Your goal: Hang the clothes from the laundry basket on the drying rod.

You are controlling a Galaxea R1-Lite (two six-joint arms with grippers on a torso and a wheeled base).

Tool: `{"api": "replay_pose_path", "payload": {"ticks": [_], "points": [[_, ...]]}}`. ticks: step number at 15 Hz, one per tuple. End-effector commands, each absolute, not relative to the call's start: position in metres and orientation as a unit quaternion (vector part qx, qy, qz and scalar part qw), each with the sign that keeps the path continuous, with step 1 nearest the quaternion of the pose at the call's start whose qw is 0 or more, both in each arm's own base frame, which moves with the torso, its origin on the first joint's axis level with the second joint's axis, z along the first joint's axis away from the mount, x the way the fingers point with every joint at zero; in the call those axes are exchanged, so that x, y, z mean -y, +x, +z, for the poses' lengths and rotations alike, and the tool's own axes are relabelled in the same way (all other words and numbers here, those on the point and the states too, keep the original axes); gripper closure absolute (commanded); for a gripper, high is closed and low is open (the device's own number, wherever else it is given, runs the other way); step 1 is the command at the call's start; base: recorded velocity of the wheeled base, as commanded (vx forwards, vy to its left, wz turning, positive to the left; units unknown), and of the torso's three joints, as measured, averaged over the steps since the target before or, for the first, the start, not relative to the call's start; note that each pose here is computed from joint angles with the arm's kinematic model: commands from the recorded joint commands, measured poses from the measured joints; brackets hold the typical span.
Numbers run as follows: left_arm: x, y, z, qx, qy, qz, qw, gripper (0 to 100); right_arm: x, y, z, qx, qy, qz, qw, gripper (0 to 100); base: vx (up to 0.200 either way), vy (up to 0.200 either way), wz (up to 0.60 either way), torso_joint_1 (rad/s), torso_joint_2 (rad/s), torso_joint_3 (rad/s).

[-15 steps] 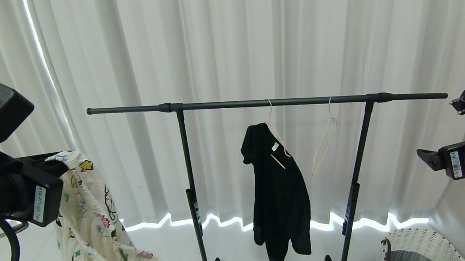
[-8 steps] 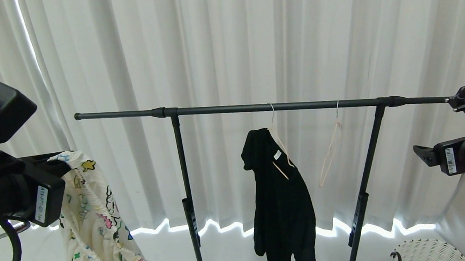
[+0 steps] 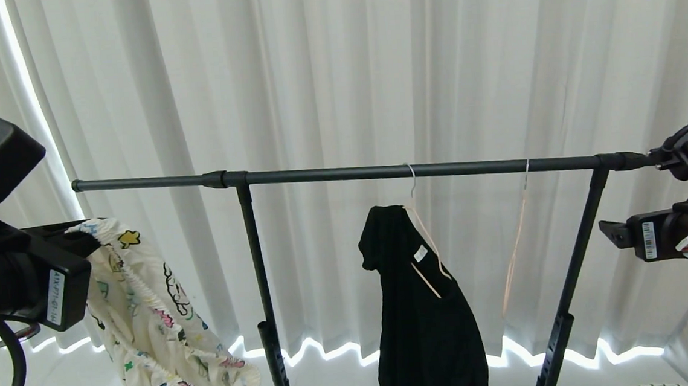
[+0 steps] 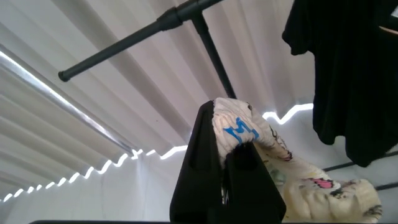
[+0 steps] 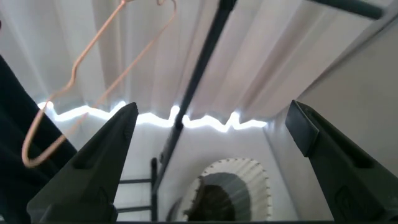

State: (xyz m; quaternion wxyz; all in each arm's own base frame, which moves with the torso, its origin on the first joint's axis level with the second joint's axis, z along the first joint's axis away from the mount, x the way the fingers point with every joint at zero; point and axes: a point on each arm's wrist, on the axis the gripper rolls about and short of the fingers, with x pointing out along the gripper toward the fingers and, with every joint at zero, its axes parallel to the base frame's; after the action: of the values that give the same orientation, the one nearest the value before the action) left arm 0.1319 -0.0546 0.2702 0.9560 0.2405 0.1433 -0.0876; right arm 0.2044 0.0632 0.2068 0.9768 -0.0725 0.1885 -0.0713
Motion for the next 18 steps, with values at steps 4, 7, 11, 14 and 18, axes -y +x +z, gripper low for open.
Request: {"api": "replay_pose_path", "payload": {"ticks": [4, 7, 11, 14, 18], "points": [[0.056, 0.135, 0.27, -0.14, 0.239, -0.087, 0.957, 100, -0.086, 0.218, 0.184, -0.23, -0.054, -0.048, 0.971, 0, 0.15, 0.0, 0.0, 0.003, 0.0, 0.004], [0.061, 0.144, 0.271, -0.126, 0.234, -0.085, 0.96, 100, -0.105, 0.229, 0.172, -0.249, -0.069, -0.026, 0.966, 0, 0.0, 0.0, 0.0, 0.0, 0.0, 0.0], [0.065, 0.154, 0.27, -0.122, 0.232, -0.083, 0.961, 100, -0.134, 0.258, 0.154, -0.272, -0.052, -0.017, 0.961, 0, 0.0, 0.0, 0.0, 0.0, 0.0, 0.0], [0.064, 0.152, 0.263, -0.132, 0.233, -0.085, 0.96, 100, -0.128, 0.264, 0.147, -0.285, -0.055, -0.032, 0.957, 0, 0.0, 0.0, 0.0, 0.0, 0.0, 0.0], [0.065, 0.153, 0.259, -0.138, 0.235, -0.086, 0.958, 100, -0.117, 0.267, 0.147, -0.287, -0.05, -0.051, 0.955, 0, 0.0, 0.0, 0.0, 0.0, 0.0, 0.0]]}}
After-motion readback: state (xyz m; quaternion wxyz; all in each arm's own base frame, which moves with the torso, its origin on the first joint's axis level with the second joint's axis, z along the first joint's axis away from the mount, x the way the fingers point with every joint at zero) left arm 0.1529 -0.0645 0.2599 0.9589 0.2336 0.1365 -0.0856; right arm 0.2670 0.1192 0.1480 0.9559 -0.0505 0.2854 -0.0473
